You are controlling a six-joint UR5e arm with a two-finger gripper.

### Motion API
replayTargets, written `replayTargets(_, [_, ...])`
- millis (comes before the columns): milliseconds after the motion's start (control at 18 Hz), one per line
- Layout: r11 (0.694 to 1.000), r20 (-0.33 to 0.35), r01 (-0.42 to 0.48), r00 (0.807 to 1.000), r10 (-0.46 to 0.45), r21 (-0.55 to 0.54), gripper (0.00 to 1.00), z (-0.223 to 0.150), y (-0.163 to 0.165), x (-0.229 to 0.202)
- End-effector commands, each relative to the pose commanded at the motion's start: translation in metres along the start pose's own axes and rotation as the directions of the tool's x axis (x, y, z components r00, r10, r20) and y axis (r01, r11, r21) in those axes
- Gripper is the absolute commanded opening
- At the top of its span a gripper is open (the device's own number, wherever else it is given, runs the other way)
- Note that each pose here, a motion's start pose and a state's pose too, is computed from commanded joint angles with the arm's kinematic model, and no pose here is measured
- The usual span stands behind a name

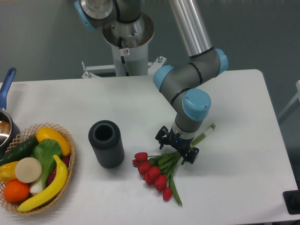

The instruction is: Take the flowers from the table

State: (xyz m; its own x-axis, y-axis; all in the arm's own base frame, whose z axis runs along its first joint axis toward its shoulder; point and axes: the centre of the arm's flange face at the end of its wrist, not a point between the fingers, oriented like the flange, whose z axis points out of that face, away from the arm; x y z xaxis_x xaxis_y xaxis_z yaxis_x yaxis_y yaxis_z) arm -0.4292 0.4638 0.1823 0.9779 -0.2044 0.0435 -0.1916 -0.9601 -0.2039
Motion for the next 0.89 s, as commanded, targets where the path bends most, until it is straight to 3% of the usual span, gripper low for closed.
replayTargets(167, [1.000,0.001,-0.003,1.000,0.003,-0.001,1.00,0.0000,0.0001,-0.0001])
replayTargets(500, [1.000,-0.002,0.001,1.000,-0.001,-0.003,0.84,0.0018,0.0005,-0.0002])
replayTargets(667, [1.000,-0.001,-0.001,1.000,0.001,-0.002,0.83,0.0013,0.0002,-0.0007])
replayTargets(778, [1.000,0.002,0.000,1.000,0.000,-0.001,0.72,-0.0006,-0.0002,-0.0005])
replayTargets(889, [1.000,0.001,0.000,1.000,0.000,-0.001,0.69,0.0000,0.0001,-0.0001])
